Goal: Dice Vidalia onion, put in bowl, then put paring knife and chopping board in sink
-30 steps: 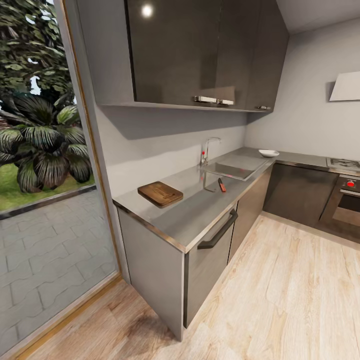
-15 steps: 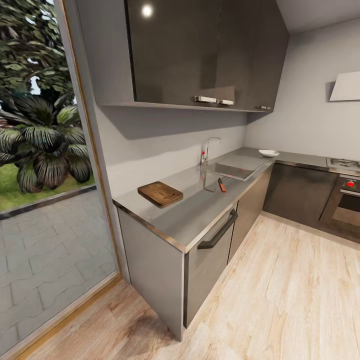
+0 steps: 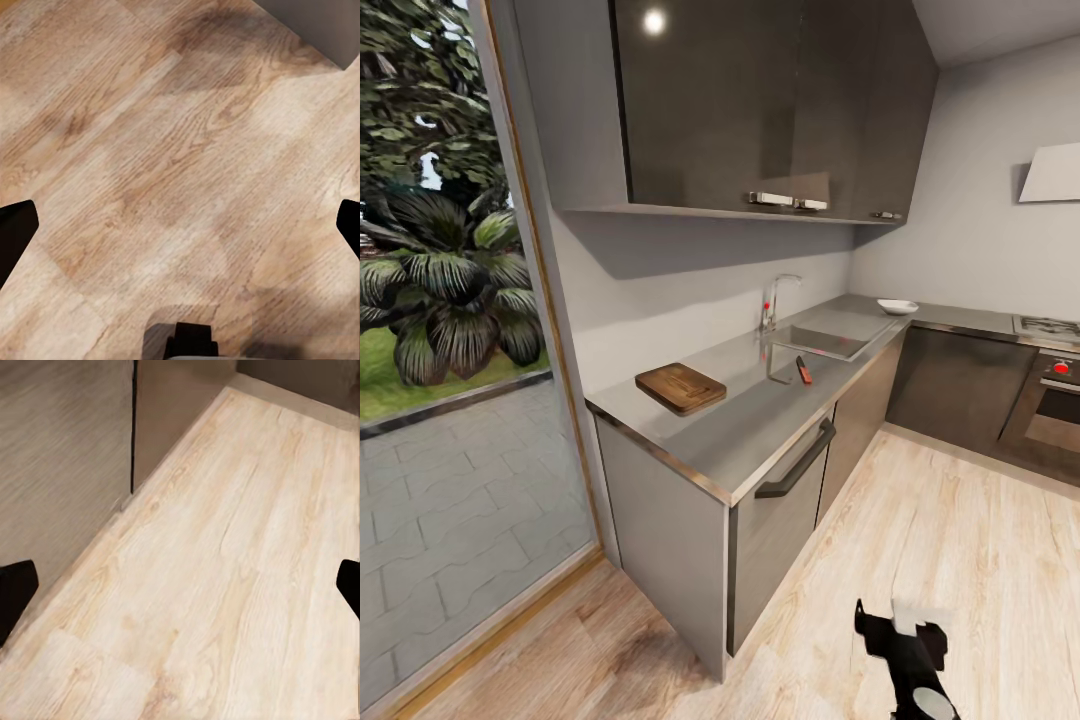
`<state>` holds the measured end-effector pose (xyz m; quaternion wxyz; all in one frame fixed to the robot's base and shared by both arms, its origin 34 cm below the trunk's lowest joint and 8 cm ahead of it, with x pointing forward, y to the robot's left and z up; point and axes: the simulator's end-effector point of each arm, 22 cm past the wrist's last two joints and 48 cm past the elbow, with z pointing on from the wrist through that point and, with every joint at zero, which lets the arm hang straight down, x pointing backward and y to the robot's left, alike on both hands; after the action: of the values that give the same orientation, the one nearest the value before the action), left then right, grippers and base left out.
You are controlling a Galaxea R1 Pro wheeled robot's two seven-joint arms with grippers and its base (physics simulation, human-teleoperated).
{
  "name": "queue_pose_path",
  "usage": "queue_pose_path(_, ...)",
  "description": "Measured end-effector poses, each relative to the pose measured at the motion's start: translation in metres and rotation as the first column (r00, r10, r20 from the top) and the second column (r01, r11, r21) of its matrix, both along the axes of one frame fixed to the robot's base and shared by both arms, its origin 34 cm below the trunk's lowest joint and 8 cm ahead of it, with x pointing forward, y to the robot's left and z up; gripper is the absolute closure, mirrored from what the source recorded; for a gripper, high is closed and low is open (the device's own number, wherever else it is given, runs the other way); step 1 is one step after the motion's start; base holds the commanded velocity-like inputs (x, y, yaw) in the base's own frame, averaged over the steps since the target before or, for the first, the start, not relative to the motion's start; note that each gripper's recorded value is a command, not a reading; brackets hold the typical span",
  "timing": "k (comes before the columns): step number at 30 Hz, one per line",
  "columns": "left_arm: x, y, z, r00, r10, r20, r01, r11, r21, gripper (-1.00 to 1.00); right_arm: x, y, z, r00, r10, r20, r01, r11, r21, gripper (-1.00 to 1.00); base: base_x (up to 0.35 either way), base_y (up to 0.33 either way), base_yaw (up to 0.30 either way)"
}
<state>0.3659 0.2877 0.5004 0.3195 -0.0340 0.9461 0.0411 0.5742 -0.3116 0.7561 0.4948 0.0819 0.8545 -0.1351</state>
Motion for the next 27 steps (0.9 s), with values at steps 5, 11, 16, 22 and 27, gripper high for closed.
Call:
queue_pose_path(5, -0.001, 0.000, 0.000, 1.000, 0.000, -0.001, 0.000, 1.000, 0.000, -1.00, 0.033, -0.010, 0.064, 0.996, -0.040, 0.079, 0.042, 0.999, -0.018, -1.00, 0.000, 0.000, 0.000)
queue_pose_path(11, -0.001, 0.000, 0.000, 1.000, -0.001, -0.001, 0.001, 1.000, -0.001, -1.00, 0.095, -0.016, 0.148, 0.986, -0.064, 0.157, 0.068, 0.997, -0.025, -1.00, 0.000, 0.000, 0.000)
queue_pose_path(16, 0.000, 0.001, 0.000, 1.000, -0.003, 0.001, 0.003, 1.000, 0.001, -1.00, 0.142, -0.020, 0.234, 0.964, -0.083, 0.253, 0.093, 0.995, -0.027, -1.00, 0.000, 0.000, 0.000)
queue_pose_path(22, 0.000, 0.001, 0.000, 1.000, -0.002, 0.001, 0.002, 1.000, 0.001, -1.00, 0.180, -0.017, 0.331, 0.937, -0.095, 0.337, 0.107, 0.994, -0.019, -1.00, 0.000, 0.000, 0.000)
queue_pose_path(27, 0.000, 0.001, 0.000, 1.000, -0.002, 0.001, 0.002, 1.000, 0.001, -1.00, 0.211, 0.007, 0.364, 0.938, -0.076, 0.339, 0.079, 0.997, 0.006, -1.00, 0.000, 0.000, 0.000)
